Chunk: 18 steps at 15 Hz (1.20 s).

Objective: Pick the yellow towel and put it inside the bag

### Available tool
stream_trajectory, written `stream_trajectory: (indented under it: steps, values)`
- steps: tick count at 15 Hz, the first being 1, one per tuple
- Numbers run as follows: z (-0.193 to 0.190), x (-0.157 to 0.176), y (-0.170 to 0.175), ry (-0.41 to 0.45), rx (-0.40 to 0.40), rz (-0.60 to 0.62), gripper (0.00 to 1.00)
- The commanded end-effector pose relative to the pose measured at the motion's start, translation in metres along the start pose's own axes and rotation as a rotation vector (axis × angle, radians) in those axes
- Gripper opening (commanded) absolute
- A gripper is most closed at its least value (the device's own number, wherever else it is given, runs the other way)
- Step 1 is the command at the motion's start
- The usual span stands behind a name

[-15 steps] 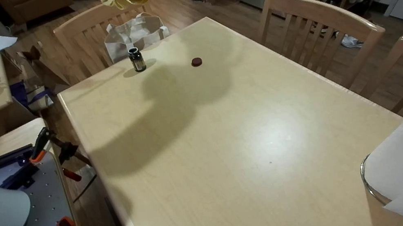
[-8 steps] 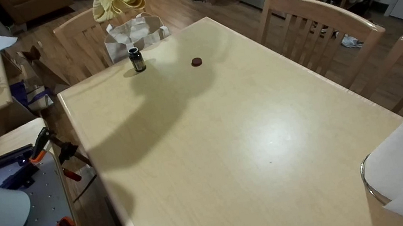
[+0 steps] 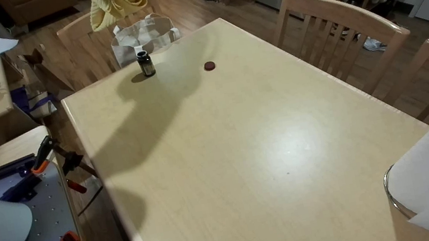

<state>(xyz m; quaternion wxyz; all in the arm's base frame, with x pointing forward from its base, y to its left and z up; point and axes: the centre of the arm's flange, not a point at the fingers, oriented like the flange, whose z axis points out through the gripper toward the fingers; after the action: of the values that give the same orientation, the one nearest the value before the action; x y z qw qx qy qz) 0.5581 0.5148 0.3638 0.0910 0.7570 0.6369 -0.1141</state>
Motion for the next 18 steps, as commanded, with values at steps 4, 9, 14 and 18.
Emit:
stream_trajectory:
  steps: [4,9,14,18]
  values:
    - [-0.010,0.064,0.049,0.007,-0.040,-0.147,0.05]
    - [0.003,0.074,0.050,-0.050,-0.099,-0.119,0.05]
    - [0.054,0.113,0.023,-0.115,-0.169,-0.141,0.05]
    - [0.071,0.131,0.011,-0.179,-0.246,-0.186,0.05]
